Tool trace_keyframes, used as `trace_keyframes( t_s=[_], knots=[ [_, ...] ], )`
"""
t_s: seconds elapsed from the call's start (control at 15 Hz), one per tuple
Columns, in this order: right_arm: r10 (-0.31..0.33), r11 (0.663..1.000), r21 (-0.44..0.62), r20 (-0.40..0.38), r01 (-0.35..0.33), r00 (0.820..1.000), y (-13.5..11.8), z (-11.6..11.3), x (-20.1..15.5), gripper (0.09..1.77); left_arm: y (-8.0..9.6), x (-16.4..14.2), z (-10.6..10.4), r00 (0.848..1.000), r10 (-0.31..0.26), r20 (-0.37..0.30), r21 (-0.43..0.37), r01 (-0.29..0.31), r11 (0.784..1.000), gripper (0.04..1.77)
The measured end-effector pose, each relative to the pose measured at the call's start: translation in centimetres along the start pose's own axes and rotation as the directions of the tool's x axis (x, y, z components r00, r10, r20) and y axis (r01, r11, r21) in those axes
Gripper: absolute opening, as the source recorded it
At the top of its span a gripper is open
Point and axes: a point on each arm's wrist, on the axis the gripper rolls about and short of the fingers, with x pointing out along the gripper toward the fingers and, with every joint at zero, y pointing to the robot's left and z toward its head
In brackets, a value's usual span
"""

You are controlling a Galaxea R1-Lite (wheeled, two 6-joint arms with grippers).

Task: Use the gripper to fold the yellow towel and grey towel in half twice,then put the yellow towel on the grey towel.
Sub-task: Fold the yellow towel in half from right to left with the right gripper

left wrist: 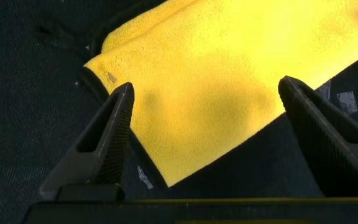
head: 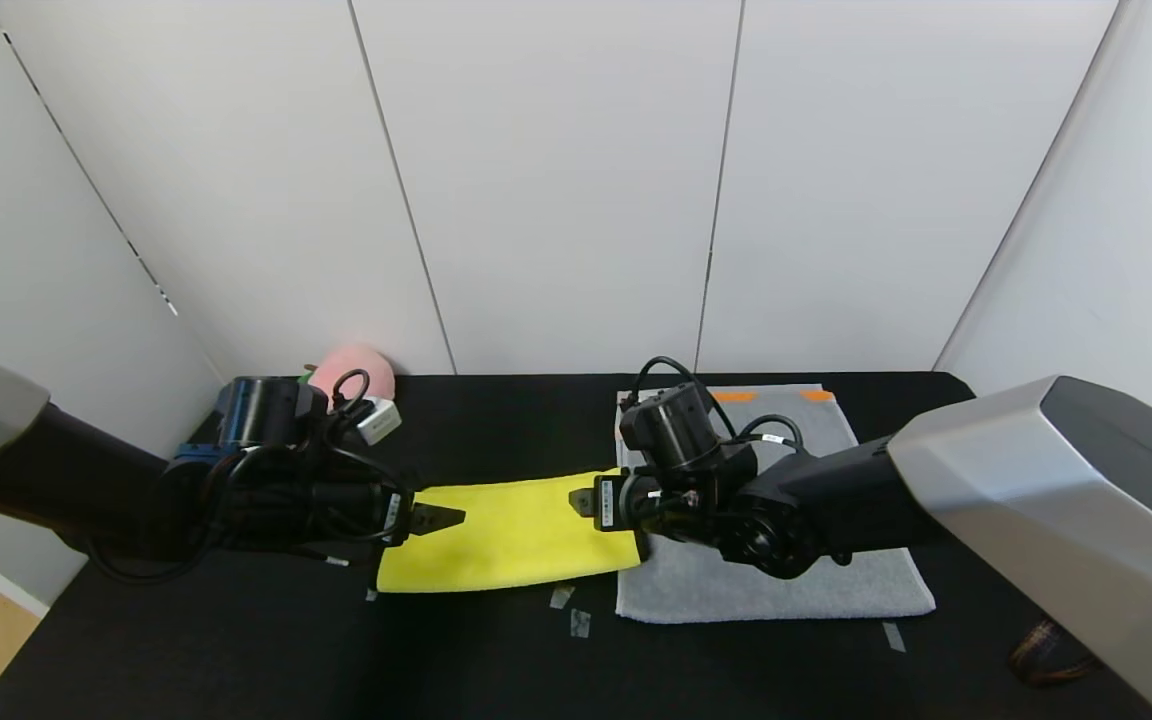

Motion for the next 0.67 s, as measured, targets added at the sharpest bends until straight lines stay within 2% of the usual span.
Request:
trace_keyframes(
  t_s=[0.67],
  knots=[
    [-0.022,1.000,0.013,-0.042,0.023,0.999,-0.5,-1.4,1.2,1.69,0.0,-0.1,0.1,1.000,0.007,0.002,0.001,-0.007,1.000,1.69]
  ],
)
